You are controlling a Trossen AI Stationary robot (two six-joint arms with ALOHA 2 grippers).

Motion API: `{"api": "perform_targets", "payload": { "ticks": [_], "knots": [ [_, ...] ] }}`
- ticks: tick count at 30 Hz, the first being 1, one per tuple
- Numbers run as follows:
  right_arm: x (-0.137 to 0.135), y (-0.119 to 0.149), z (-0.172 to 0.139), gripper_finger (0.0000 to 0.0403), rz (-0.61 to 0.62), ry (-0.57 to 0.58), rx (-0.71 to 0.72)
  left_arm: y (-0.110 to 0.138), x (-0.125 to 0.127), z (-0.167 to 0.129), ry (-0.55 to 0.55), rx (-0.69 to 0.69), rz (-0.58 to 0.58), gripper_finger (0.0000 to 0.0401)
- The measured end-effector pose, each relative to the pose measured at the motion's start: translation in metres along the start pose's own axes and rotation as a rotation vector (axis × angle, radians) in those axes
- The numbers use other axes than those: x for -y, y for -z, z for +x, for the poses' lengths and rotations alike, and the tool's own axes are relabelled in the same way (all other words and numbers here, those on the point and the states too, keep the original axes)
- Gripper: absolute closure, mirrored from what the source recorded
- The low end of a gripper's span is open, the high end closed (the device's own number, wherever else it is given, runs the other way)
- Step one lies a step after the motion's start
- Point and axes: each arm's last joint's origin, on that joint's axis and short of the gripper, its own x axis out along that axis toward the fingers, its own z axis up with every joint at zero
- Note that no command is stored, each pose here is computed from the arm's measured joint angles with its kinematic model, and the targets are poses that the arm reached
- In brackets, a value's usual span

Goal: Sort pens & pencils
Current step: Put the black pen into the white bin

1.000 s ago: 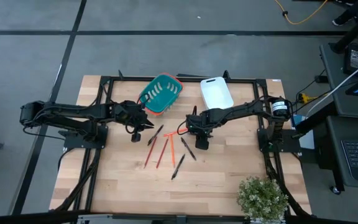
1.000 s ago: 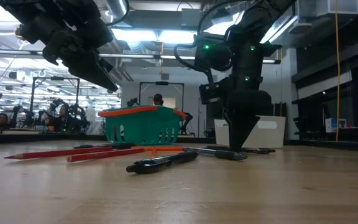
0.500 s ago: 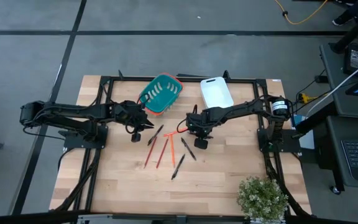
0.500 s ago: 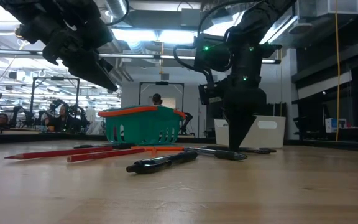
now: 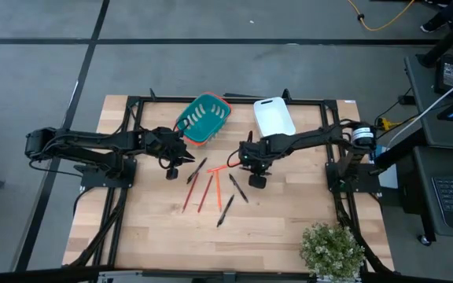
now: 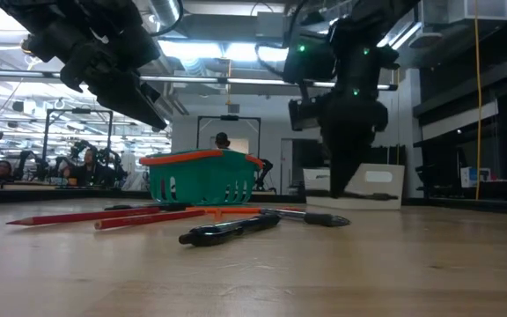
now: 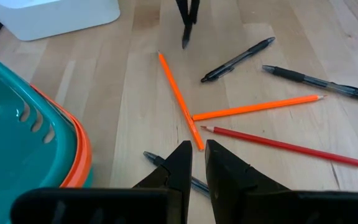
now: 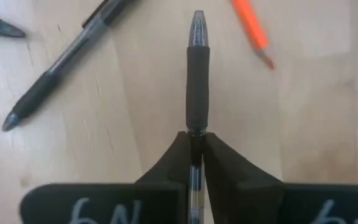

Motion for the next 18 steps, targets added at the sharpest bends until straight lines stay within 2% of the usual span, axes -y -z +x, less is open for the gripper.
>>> {"api": "perform_targets", "payload": {
  "ticks": [4,8,18],
  "knots": [
    [0.000,0.000,-0.014,0.0375,0.005,0.016,0.044,0.000,0.000,0.000,-0.014,-0.002,0.000,0.0360],
    [0.001,0.002,-0.030,0.0375,0.050,0.085,0.076,0.000,0.000,0.000,-0.016,-0.003,0.000,0.0360],
    [0.005,0.013,-0.085,0.0375,0.139,0.249,0.280,0.000,0.000,0.000,-0.017,-0.003,0.000,0.0360]
  ]
}}
